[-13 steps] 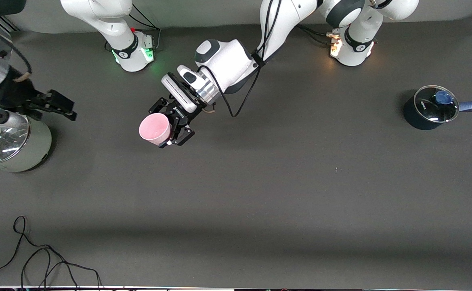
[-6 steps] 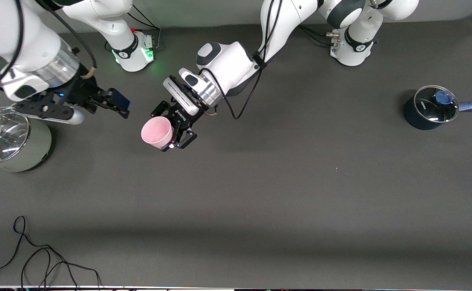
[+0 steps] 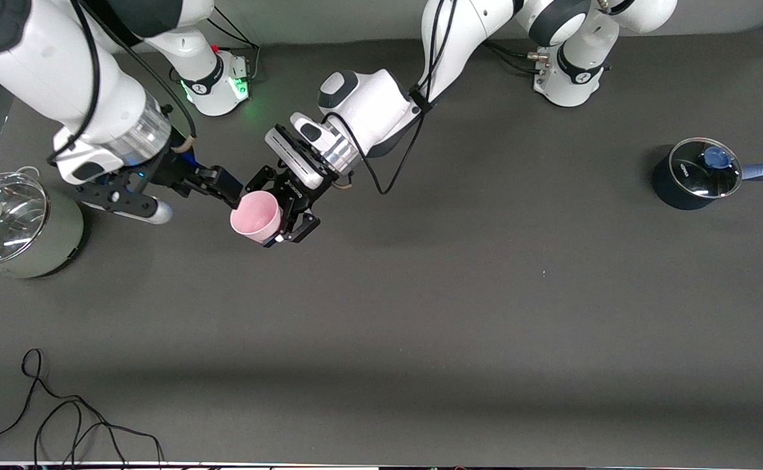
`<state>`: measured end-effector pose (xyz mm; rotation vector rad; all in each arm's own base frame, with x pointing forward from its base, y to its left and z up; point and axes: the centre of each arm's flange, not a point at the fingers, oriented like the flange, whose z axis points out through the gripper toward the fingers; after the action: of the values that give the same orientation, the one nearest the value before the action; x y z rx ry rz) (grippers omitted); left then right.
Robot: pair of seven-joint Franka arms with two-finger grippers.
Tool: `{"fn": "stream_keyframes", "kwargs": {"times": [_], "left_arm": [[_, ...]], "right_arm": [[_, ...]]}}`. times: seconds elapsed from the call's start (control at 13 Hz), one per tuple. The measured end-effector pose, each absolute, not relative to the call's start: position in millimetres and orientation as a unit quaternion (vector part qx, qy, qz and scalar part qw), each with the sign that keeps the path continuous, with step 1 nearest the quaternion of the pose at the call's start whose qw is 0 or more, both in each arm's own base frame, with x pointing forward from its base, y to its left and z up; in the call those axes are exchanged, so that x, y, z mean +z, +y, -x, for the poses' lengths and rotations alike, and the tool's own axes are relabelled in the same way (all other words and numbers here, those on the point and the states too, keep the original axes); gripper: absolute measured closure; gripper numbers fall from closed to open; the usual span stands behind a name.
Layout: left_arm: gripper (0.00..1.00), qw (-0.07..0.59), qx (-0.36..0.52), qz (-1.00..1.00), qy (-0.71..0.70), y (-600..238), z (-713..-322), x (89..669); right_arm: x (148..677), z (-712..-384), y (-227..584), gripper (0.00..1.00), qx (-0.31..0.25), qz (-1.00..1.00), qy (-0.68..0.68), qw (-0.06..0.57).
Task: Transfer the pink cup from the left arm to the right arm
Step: 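Grasp the cup rim with the right gripper while the left gripper holds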
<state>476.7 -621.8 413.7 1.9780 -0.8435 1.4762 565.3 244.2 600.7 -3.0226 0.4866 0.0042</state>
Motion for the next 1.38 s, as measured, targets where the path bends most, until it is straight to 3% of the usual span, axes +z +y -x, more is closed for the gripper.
{"fn": "stream_keyframes", "kwargs": {"times": [0.46, 0.54, 0.69, 0.85, 1.23, 1.38], "left_arm": [[0.33, 0.263, 0.546, -0.732, -0.312, -622, -477, 413], [0.33, 0.263, 0.546, -0.732, -0.312, -622, -477, 413], [0.33, 0.263, 0.546, -0.732, -0.312, -622, -477, 413], [0.33, 0.263, 0.546, -0.732, -0.312, -622, -477, 414], [0.33, 0.265, 0.544, -0.731, -0.314, -624, -475, 413], [0.33, 0.265, 0.545, -0.731, -0.314, -624, -475, 414]], "right_arm": [[566, -582, 247, 0.0, 0.02, 0.986, 0.161, 0.033], [565, -583, 247, 0.08, 0.021, 0.986, 0.161, 0.032], [567, -583, 247, 0.14, 0.019, 0.986, 0.161, 0.033], [570, -582, 248, 0.34, 0.017, 0.986, 0.16, 0.035], [572, -577, 260, 0.96, 0.014, 0.988, 0.147, 0.035], [572, -577, 261, 0.96, 0.013, 0.989, 0.143, 0.034]]}}
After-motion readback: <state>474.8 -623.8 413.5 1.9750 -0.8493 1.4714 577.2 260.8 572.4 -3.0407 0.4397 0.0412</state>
